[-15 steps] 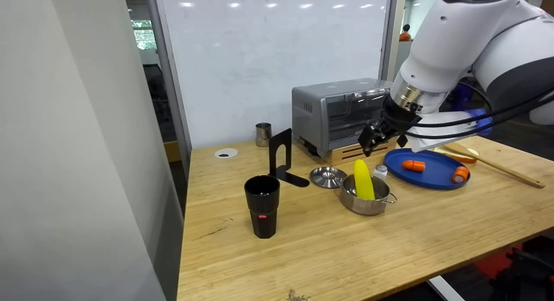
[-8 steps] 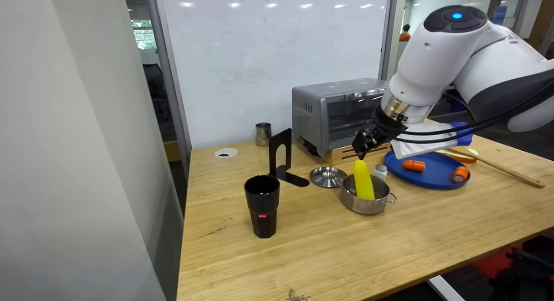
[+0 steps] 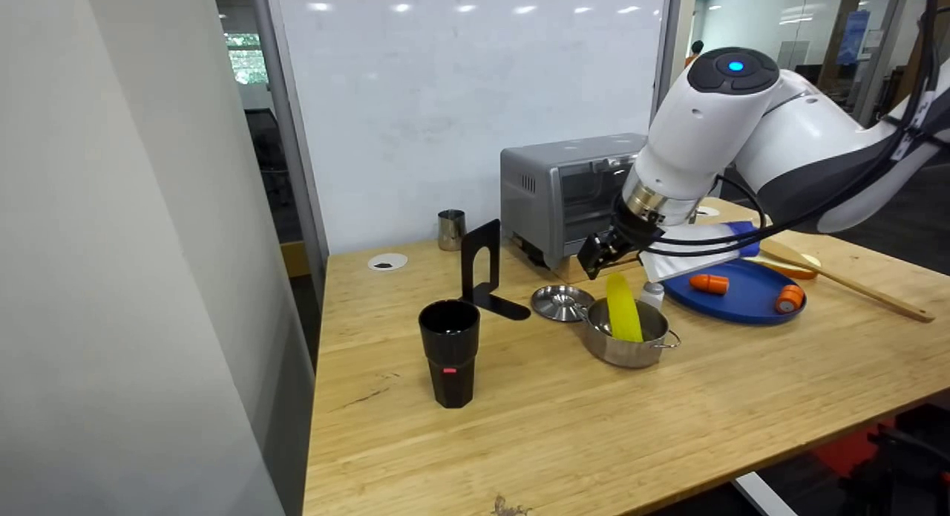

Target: Take the maize cob from the pot and place it on the plate. Then, pick up the lid and cover the pot

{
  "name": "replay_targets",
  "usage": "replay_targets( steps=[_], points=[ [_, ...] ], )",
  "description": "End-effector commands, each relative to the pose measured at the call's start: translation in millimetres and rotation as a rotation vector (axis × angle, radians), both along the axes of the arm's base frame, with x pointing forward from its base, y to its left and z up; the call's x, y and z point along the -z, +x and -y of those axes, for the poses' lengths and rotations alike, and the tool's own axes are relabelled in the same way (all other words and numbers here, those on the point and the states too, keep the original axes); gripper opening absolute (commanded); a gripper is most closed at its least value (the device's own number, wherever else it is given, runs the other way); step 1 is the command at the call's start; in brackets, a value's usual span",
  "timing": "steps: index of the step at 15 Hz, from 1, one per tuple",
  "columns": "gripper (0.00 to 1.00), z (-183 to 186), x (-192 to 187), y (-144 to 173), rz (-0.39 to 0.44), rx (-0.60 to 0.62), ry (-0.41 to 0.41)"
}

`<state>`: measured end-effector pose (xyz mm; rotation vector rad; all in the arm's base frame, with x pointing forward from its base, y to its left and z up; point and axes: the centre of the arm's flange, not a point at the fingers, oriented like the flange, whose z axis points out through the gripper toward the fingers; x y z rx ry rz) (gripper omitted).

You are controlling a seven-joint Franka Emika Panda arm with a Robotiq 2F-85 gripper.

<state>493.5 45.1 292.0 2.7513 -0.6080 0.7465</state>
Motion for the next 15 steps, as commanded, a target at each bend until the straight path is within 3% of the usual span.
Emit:
replay_targets(
  steps=[1, 15],
  points=[
    [1.00, -3.7, 20.4, 18.0, 0.019, -0.031, 0.010],
    [1.00, -6.9, 30.9, 3.5, 0.011, 0.019, 0.028]
  ],
)
